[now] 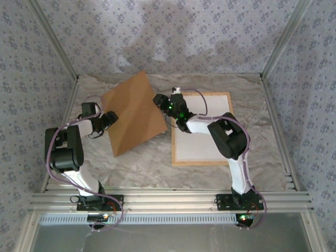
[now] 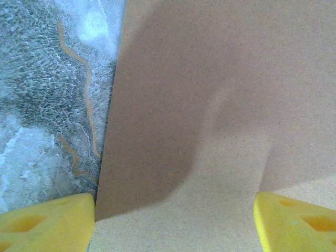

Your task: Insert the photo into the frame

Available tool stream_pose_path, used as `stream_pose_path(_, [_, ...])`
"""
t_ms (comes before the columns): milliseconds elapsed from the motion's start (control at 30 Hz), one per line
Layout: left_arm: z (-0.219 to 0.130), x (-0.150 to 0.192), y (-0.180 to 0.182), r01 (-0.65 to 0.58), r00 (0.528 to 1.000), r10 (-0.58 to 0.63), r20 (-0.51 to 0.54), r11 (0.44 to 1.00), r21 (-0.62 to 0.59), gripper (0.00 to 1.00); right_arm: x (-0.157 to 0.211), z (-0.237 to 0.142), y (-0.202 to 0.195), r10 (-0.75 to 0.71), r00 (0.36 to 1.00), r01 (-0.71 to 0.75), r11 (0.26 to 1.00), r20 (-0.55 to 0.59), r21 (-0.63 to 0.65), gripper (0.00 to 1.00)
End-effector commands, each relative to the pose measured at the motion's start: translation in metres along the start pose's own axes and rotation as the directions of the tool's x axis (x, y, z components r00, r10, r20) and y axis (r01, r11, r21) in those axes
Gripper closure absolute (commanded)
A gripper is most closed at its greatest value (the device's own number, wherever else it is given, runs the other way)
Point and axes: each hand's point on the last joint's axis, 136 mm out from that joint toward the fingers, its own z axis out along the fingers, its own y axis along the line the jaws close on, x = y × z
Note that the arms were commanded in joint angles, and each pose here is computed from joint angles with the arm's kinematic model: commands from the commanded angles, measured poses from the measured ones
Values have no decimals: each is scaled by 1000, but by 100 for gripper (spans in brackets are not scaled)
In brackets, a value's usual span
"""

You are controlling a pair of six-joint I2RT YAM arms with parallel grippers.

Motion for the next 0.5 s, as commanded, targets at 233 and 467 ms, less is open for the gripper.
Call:
stream_pose_path(233, [11,51,-41,91,984,-52,-168,968,234,21,33,-18,42,-61,994,48,990,-93,-131,69])
stream_pose_path(467, [11,71,-59,65,983,-17,-185,965,255,21,19,-33,27,-49,998,47,997,-39,-68,70])
